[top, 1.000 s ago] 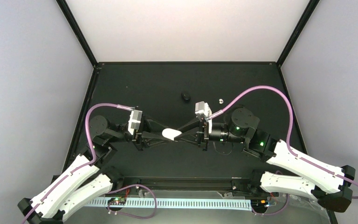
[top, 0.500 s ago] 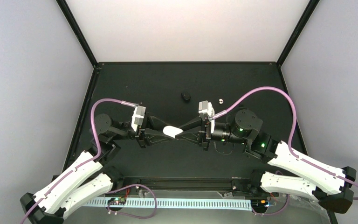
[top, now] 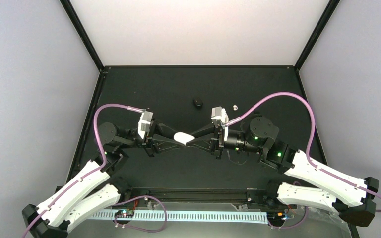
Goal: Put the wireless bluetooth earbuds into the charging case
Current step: Open the charging case.
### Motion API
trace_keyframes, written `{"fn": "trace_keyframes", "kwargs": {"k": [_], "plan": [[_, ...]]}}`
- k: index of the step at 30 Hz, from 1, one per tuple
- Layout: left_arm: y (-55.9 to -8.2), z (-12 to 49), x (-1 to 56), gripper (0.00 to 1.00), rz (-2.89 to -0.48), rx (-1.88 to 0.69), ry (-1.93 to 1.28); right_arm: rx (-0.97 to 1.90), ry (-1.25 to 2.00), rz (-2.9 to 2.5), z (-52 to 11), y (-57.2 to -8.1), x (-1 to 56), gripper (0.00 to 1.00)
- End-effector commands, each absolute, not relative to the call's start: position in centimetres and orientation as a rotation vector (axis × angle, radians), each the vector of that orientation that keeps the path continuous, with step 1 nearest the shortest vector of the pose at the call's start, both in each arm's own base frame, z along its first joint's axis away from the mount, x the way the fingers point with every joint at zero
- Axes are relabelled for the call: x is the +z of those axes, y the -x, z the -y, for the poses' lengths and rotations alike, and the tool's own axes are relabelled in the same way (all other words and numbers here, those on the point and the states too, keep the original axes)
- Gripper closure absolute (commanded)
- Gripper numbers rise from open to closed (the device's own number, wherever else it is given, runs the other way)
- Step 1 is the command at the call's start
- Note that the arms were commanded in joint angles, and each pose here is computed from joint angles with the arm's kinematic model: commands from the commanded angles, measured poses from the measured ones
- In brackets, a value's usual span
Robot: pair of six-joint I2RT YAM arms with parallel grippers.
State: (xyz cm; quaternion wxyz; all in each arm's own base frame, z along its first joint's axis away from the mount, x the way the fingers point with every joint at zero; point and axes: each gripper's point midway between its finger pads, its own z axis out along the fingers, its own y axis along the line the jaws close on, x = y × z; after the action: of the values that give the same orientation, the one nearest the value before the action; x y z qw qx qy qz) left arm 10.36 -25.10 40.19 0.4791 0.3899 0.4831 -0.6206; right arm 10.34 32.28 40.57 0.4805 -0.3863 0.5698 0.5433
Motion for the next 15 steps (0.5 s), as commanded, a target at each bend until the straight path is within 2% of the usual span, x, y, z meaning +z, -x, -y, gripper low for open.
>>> {"fn": "trace_keyframes", "kwargs": {"k": [1, 15], "plan": [[-9.97, 25.20, 40.50, 0.68, -1.152, -1.531, -0.969, 1.309, 0.913, -1.354, -31.99, -10.76, 41.21, 0.92], [-10.51, 25.57, 40.24, 0.74, -1.180, -1.551, -0.951, 1.283, 0.904, -1.342, -31.70, -10.95, 41.16, 0.92]]}}
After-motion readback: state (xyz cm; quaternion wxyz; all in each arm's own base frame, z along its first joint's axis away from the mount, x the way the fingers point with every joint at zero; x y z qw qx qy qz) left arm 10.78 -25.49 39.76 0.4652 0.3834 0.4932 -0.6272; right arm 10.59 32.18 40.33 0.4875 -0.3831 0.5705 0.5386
